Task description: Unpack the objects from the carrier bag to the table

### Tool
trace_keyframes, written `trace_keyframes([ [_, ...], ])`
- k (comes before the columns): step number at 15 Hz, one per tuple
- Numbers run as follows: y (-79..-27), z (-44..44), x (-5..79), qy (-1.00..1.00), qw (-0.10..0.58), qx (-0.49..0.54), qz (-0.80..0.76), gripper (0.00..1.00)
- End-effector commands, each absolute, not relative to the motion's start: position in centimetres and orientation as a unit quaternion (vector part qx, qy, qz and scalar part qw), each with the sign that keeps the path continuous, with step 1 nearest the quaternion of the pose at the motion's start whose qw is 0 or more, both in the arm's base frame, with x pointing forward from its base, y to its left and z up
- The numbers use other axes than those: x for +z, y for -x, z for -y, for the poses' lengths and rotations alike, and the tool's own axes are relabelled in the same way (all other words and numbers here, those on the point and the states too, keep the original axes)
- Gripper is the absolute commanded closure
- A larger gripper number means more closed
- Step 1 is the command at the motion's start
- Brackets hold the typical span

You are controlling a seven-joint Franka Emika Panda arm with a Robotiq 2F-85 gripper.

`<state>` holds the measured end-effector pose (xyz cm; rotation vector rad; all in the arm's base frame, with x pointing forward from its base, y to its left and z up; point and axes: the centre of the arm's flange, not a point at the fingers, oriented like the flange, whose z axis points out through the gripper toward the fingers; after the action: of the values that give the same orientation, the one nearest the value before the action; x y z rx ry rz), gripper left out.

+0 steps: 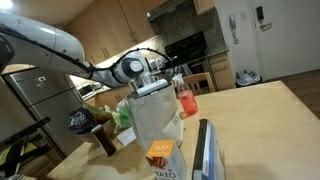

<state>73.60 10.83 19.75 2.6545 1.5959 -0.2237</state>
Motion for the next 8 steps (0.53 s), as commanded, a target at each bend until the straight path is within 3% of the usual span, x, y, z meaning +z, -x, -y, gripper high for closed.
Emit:
trace_keyframes([
  [1, -72.98, -11.35, 20.07, -0.853, 0.027, -0.096, -0.512, 0.00],
  [8, -73.31, -11.68, 19.91, -0.851, 0.021, -0.093, -0.517, 0.00],
])
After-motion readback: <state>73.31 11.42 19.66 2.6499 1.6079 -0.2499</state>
